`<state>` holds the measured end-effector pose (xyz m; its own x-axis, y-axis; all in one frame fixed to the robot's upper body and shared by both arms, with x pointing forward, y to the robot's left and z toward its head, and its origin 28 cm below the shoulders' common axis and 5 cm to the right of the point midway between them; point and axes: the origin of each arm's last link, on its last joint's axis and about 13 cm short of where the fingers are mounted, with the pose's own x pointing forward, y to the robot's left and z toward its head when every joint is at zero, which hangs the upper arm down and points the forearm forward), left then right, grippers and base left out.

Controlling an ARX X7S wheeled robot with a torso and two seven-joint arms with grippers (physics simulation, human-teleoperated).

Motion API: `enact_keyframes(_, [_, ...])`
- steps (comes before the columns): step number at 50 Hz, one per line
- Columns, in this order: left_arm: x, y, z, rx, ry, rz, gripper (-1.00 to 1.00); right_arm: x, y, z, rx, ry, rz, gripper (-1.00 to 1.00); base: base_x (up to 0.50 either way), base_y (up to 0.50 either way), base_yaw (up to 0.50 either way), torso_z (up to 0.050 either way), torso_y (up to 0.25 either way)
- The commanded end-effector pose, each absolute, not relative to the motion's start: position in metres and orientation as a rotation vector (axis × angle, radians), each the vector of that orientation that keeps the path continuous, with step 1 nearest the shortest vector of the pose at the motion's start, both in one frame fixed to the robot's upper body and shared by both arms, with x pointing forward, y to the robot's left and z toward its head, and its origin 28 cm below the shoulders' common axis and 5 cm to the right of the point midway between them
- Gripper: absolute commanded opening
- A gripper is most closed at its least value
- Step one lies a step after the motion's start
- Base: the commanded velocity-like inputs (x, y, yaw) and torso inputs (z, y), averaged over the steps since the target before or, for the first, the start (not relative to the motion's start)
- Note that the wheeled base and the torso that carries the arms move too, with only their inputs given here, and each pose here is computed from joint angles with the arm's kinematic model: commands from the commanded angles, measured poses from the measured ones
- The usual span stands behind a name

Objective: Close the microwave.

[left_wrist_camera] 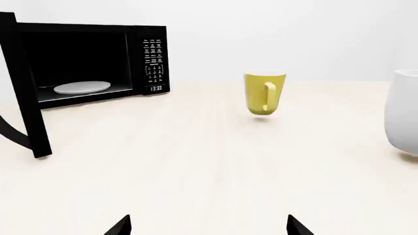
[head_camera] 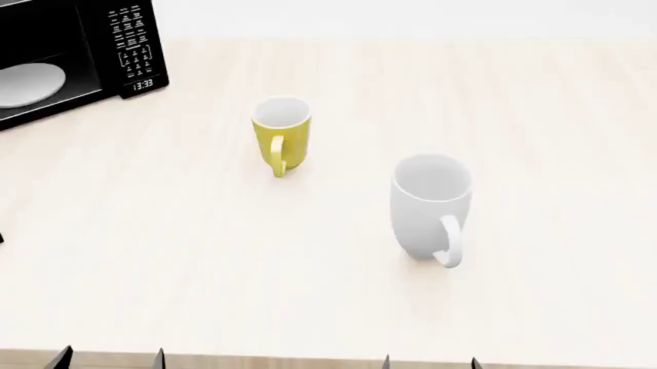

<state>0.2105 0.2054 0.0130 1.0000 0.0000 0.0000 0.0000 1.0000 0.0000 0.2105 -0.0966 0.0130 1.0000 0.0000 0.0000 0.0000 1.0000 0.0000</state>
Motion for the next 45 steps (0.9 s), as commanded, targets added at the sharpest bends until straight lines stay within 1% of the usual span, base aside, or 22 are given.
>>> enact_keyframes(1, [0.211, 0.205, 0.013, 0.0, 0.0, 0.0, 1.0, 0.211, -0.096, 0.013, 0.0, 0.0, 0.0, 1.0, 0.0, 0.0, 0.0, 0.0, 0.0])
enact_keyframes(20, [0.21, 0.206, 0.014, -0.014, -0.019, 0.009, 1.0, 0.212, -0.097, 0.013, 0.001, -0.008, -0.004, 1.0, 0.0, 0.0, 0.0, 0.0, 0.0])
enact_keyframes(22, [0.21, 0.207, 0.021, 0.017, -0.073, 0.026, 1.0, 0.213, -0.098, 0.019, 0.013, -0.028, -0.02, 1.0, 0.0, 0.0, 0.0, 0.0, 0.0])
enact_keyframes(25, [0.209, 0.21, 0.041, 0.036, -0.172, 0.06, 1.0, 0.213, -0.1, 0.036, 0.014, -0.117, -0.044, 1.0, 0.0, 0.0, 0.0, 0.0, 0.0])
enact_keyframes(27, [0.207, 0.213, 0.062, 0.046, -0.288, 0.094, 1.0, 0.212, -0.103, 0.058, 0.026, -0.252, -0.074, 1.0, 0.0, 0.0, 0.0, 0.0, 0.0])
enact_keyframes(29, [0.2, 0.217, 0.092, 0.063, -0.455, 0.125, 1.0, 0.206, -0.106, 0.087, 0.022, -0.441, -0.099, 1.0, 0.0, 0.0, 0.0, 0.0, 0.0])
enact_keyframes(34, [0.187, 0.222, 0.127, 0.094, -0.631, 0.165, 1.0, 0.196, -0.11, 0.123, -0.002, -0.684, -0.13, 1.0, 0.0, 0.0, 0.0, 0.0, 0.0])
enact_keyframes(36, [0.184, 0.223, 0.135, 0.078, -0.65, 0.172, 1.0, 0.196, -0.111, 0.129, -0.006, -0.721, -0.144, 1.0, 0.0, 0.0, 0.0, 0.0, 0.0])
enact_keyframes(45, [0.183, 0.224, 0.138, 0.091, -0.672, 0.184, 1.0, 0.198, -0.113, 0.128, -0.002, -0.712, -0.155, 1.0, 0.0, 0.0, 0.0, 0.0, 0.0])
